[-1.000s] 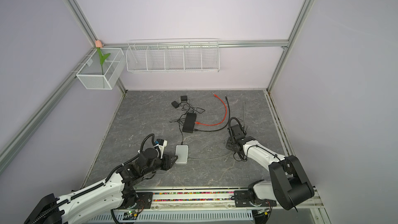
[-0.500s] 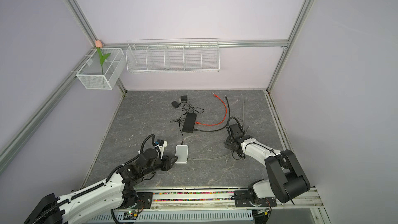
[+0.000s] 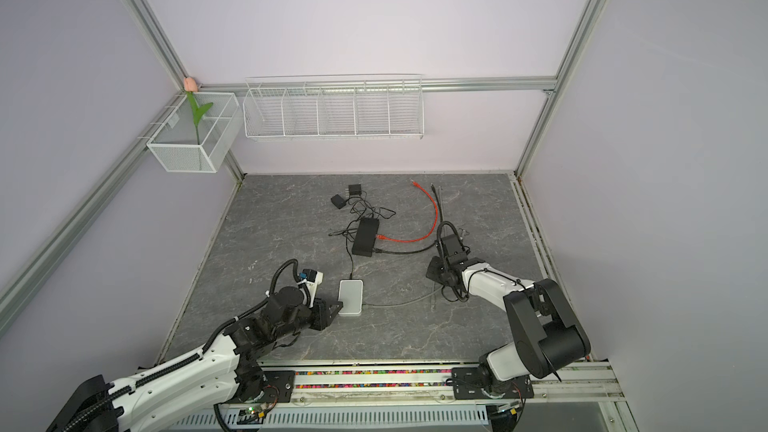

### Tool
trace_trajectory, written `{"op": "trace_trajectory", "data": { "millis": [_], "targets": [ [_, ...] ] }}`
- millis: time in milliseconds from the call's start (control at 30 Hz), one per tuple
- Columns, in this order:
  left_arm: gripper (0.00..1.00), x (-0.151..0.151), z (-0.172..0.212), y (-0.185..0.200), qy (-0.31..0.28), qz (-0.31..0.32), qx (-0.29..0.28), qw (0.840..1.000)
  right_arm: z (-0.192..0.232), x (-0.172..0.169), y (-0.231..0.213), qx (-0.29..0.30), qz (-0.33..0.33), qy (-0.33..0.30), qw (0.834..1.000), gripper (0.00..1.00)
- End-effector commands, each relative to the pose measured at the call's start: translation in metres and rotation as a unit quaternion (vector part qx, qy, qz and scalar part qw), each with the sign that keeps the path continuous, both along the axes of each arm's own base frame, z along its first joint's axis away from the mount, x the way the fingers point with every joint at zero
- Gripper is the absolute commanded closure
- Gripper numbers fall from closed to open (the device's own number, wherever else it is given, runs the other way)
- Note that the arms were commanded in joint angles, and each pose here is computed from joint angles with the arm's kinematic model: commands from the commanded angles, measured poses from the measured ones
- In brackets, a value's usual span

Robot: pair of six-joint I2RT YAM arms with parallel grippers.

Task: Insert the plug into the switch port
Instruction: 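Grasp the grey cable with the right gripper and lift it up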

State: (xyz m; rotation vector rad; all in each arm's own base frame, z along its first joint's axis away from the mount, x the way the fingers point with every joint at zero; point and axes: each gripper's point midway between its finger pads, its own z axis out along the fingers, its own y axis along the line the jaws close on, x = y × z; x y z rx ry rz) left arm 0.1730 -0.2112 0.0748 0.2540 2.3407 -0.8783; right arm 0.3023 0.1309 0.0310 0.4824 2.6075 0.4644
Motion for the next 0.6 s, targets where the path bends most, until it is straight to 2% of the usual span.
{"op": "trace_trajectory", "data": {
  "millis": [0,233,367,567],
  "targets": [
    [0.58,0.002,0.016,-0.009,-0.017,-0.019,-0.018,1.000,0.039,0.012,0.021,0.098,-0.004,-0.071,0.993,0.93],
    [0.58,0.003,0.022,-0.008,-0.032,-0.017,-0.028,0.999,0.112,0.000,0.020,0.187,-0.004,-0.221,0.957,0.94],
    [0.58,0.004,0.026,-0.009,-0.040,-0.017,-0.033,0.999,0.133,-0.017,0.005,0.193,-0.018,-0.271,0.943,0.94],
    [0.57,0.004,0.032,-0.015,-0.048,-0.032,-0.042,0.997,0.141,-0.038,-0.029,0.204,-0.088,-0.332,0.917,0.94]
  ]
}}
